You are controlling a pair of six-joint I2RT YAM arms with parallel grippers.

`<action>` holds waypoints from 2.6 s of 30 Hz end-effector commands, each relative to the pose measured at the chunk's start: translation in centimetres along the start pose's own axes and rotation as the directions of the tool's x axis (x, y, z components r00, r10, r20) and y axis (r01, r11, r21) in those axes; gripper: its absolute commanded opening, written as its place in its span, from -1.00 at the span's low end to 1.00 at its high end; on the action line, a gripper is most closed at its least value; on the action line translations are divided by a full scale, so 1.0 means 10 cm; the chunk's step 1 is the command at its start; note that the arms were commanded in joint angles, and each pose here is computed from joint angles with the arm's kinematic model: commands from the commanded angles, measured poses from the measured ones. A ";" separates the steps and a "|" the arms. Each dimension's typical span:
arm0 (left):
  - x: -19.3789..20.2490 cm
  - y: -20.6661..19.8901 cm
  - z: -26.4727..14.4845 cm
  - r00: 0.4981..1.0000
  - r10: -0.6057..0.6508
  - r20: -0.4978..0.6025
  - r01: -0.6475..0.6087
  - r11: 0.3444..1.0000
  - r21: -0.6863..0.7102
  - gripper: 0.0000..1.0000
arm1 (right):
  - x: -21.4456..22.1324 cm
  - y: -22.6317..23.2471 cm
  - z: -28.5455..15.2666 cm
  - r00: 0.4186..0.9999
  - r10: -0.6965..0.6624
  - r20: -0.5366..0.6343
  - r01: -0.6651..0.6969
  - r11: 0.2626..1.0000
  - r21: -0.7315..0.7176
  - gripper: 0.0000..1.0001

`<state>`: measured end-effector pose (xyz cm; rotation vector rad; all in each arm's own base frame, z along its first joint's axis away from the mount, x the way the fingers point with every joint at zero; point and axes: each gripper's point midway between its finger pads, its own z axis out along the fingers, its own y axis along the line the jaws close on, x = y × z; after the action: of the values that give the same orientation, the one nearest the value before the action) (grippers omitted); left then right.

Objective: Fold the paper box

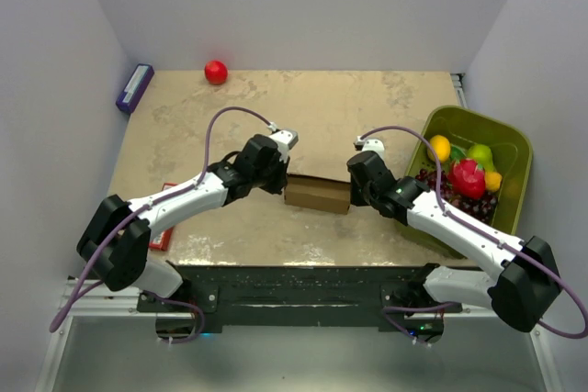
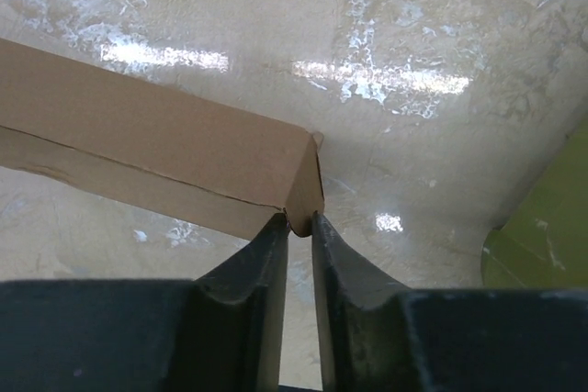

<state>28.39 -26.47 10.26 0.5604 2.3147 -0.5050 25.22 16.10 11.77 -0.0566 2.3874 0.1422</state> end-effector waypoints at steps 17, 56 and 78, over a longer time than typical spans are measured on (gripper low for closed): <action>0.31 0.08 0.07 0.986 0.134 -0.102 -0.144 0.985 -0.099 -1.00 | -0.28 0.11 0.02 0.995 0.088 -0.036 -0.093 0.980 -0.175 -1.00; -0.31 -0.16 -0.07 0.990 -0.026 0.141 0.017 0.998 0.067 0.06 | -0.22 -0.03 0.01 0.998 -0.034 -0.059 0.025 0.988 -0.152 -1.00; 0.18 -0.01 0.23 0.999 0.022 0.028 -0.023 0.999 0.049 -0.75 | -0.32 0.17 -0.11 0.994 0.048 -0.096 -0.068 0.974 -0.216 -1.00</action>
<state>29.50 -27.81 10.06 0.5201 2.2155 -0.5999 26.10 15.57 12.18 -0.1240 2.4990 0.3082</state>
